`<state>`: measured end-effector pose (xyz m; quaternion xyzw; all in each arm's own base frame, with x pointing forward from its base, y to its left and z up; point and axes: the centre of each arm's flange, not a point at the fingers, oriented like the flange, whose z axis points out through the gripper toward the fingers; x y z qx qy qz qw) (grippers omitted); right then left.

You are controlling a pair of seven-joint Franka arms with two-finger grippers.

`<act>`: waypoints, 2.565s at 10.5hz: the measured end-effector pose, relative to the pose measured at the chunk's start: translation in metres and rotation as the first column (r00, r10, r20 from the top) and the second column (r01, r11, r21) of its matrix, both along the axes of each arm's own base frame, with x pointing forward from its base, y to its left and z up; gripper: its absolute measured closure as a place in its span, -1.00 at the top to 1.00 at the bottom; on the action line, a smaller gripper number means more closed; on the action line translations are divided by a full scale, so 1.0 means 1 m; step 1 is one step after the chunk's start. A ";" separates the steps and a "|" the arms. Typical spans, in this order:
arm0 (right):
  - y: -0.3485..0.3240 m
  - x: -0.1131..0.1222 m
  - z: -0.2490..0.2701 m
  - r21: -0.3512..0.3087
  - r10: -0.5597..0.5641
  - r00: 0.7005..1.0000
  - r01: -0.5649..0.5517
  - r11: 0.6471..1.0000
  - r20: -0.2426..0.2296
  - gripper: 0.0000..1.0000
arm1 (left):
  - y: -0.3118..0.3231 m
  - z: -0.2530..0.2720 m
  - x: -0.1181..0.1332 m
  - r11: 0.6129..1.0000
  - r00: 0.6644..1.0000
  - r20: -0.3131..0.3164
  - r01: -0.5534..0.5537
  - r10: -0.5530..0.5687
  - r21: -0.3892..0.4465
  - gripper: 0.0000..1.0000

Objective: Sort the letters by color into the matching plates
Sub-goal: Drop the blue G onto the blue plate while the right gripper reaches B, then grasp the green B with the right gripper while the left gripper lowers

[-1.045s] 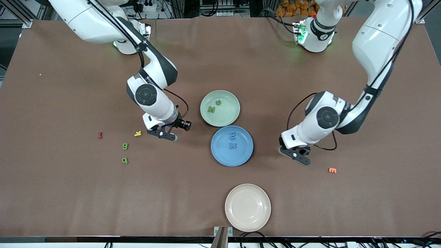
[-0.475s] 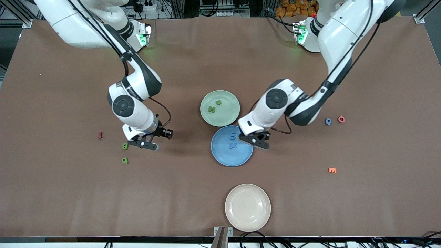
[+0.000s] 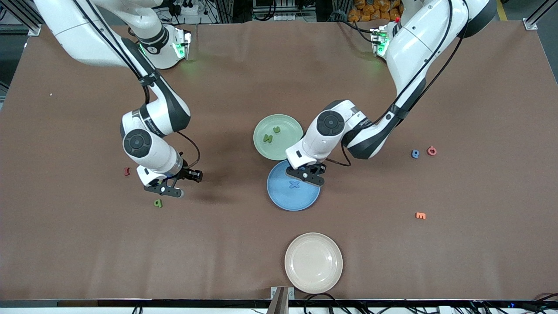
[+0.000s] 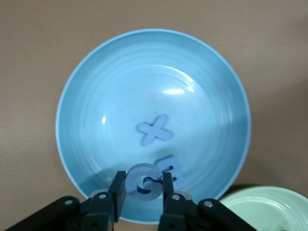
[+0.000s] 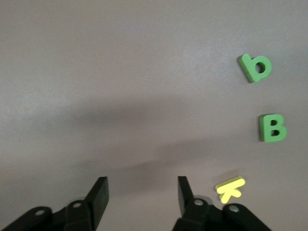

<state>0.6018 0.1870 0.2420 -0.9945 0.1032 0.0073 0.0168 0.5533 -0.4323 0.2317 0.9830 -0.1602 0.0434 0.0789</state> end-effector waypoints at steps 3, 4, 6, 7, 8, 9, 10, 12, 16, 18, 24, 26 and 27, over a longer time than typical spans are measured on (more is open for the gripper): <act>-0.019 0.005 -0.003 -0.016 0.027 1.000 -0.027 1.000 -0.001 0.44 | 0.011 -0.005 0.010 1.000 1.000 0.005 -0.021 0.021 0.012 -0.30; -0.025 0.006 -0.004 -0.022 0.028 1.000 -0.028 0.999 -0.002 0.40 | 0.012 -0.005 0.011 1.000 1.000 0.005 -0.021 0.021 0.014 -0.24; -0.039 0.010 -0.005 -0.034 0.032 0.999 -0.032 0.999 0.001 0.37 | 0.011 -0.005 0.010 1.000 1.000 0.011 -0.009 0.009 0.019 -0.08; -0.045 0.011 -0.003 -0.039 0.035 0.999 -0.035 0.999 0.004 0.37 | 0.011 -0.006 0.010 1.000 1.000 0.012 -0.009 0.009 0.020 0.18; -0.053 0.013 -0.001 -0.045 0.039 0.999 -0.039 0.998 0.009 0.37 | 0.013 -0.006 0.011 1.000 1.000 0.013 -0.010 0.010 0.022 0.44; -0.063 0.016 0.000 -0.053 0.045 0.999 -0.044 0.998 0.012 0.37 | 0.015 -0.007 0.012 1.000 1.000 0.014 -0.012 0.011 0.026 0.72; -0.073 0.018 0.000 -0.061 0.054 0.998 -0.053 0.997 0.013 0.36 | 0.019 -0.009 0.015 0.999 1.000 0.016 -0.010 0.010 0.033 0.97; -0.089 0.020 -0.001 -0.074 0.074 0.997 -0.073 0.995 0.011 0.34 | 0.038 -0.018 0.023 0.998 1.000 0.009 -0.008 0.007 0.058 1.00; -0.106 0.023 -0.003 -0.088 0.104 0.995 -0.103 0.991 0.007 0.32 | 0.115 -0.035 0.040 0.994 1.000 -0.021 0.025 -0.023 0.105 1.00; -0.114 0.024 -0.003 -0.094 0.120 0.993 -0.119 0.988 0.005 0.31 | 0.157 -0.026 0.037 0.989 0.998 -0.027 0.058 -0.055 0.139 1.00; -0.136 0.026 -0.004 -0.103 0.131 0.991 -0.131 0.986 0.000 0.27 | 0.269 -0.028 -0.003 0.935 0.992 -0.039 0.125 -0.118 0.333 1.00; -0.142 0.025 -0.005 -0.105 0.132 0.991 -0.132 0.986 -0.003 0.27 | 0.294 -0.039 -0.014 0.935 0.990 -0.017 0.136 -0.138 0.326 1.00; -0.148 0.026 -0.005 -0.106 0.141 0.990 -0.140 0.984 -0.005 0.27 | 0.309 -0.046 -0.020 0.939 0.990 -0.017 0.135 -0.137 0.317 1.00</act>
